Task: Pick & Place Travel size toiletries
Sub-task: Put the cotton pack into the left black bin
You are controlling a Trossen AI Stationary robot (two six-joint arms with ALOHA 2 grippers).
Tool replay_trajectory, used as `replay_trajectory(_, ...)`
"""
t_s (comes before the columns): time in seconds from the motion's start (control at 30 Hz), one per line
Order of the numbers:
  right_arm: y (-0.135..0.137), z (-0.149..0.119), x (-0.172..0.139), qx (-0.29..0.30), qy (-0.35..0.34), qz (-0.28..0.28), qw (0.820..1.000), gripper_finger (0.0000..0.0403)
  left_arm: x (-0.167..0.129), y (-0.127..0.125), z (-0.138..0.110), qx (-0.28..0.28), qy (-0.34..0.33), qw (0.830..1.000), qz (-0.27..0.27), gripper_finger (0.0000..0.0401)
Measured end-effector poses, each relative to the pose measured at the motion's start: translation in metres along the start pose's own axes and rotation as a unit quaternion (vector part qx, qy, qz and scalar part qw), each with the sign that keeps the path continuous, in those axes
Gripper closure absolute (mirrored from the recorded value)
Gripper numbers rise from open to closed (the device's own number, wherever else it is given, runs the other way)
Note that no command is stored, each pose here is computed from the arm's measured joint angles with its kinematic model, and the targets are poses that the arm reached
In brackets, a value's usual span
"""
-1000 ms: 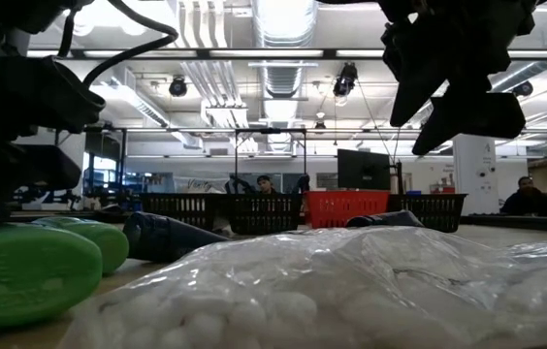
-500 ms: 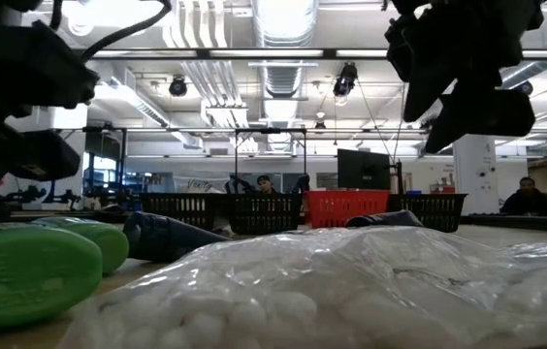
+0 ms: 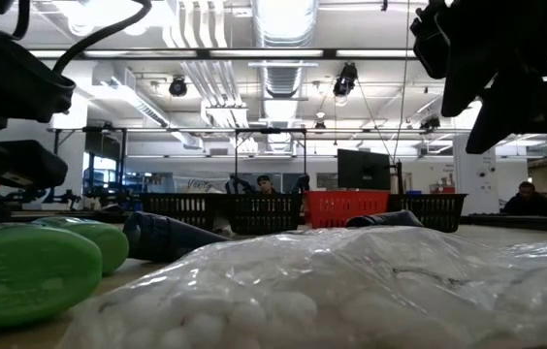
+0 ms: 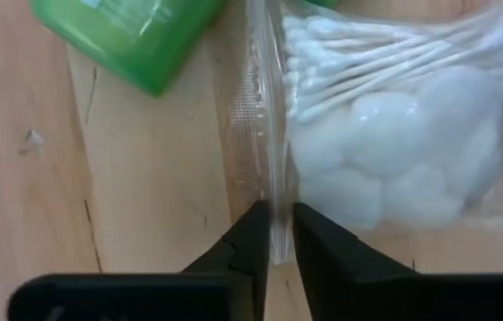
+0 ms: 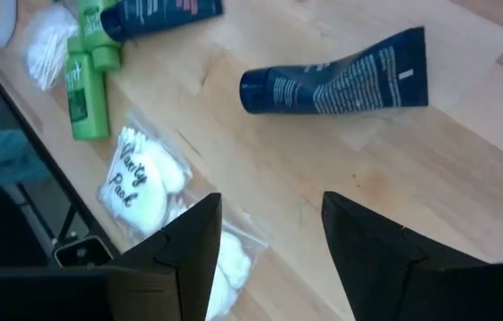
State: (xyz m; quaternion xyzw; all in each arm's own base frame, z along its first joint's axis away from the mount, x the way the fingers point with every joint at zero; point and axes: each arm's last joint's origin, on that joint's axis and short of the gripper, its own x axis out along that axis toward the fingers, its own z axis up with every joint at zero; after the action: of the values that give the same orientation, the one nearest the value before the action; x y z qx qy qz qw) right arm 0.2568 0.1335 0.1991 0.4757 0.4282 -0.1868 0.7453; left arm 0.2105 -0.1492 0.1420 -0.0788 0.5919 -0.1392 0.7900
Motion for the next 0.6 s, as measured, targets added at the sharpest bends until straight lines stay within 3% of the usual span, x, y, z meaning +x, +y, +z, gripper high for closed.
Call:
replay_trajectory(0.2, 0.000, -0.004, -0.001, 0.010, -0.010, 0.001, 1.000, 0.0204, 0.000, -0.001, 0.002, 0.003, -0.022, 1.000, 0.010, 0.0395)
replay_trajectory(0.4, 0.001, -0.005, -0.001, 0.011, -0.010, 0.002, 1.000, 0.0217, -0.008, -0.004, 0.007, 0.004, -0.036, 0.999, 0.009, 0.0398)
replay_trajectory(0.6, 0.004, -0.004, -0.001, 0.009, -0.012, 0.020, 1.000, 0.0227, -0.039, -0.008, 0.009, 0.004, -0.049, 0.998, 0.026, 0.0399)
